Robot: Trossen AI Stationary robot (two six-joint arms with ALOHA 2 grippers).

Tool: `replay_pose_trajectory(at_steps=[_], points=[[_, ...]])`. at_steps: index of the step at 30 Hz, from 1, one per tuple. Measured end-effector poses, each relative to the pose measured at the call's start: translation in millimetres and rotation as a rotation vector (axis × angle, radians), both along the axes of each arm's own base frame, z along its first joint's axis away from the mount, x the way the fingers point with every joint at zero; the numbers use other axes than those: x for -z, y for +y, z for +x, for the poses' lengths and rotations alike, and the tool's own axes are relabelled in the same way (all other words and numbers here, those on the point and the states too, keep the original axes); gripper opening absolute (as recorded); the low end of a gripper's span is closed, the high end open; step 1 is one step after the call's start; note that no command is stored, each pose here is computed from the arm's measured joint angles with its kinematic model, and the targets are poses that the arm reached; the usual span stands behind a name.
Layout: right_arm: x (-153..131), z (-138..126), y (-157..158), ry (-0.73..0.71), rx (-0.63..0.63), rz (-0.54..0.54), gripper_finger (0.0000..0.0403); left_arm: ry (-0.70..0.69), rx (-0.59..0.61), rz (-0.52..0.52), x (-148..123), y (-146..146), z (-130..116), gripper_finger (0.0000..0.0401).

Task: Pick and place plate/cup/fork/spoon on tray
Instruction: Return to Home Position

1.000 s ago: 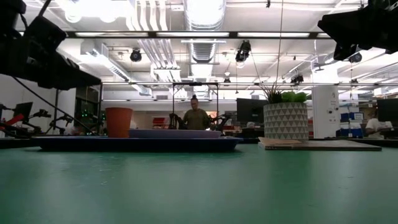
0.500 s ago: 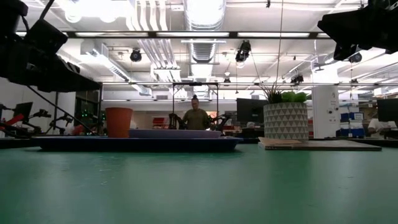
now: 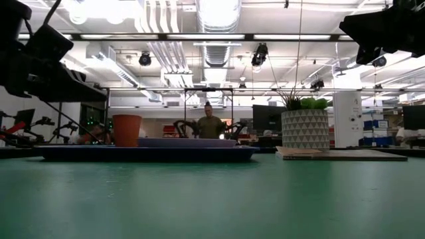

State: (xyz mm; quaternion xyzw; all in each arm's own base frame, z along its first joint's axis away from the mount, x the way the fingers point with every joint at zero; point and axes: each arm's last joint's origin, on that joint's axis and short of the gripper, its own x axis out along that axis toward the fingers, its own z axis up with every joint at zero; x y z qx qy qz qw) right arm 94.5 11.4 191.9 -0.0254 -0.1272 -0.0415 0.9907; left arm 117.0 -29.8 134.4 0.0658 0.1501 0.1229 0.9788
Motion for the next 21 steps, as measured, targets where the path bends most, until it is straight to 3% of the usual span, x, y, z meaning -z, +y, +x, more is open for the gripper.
replay_pose_trajectory(at_steps=[21], points=[[-2.4, -0.5, -0.1, -0.005, -0.001, 0.002, 0.0068, 0.064, 0.000, 0.026, 7.0, -0.8, 1.8, 0.0000]])
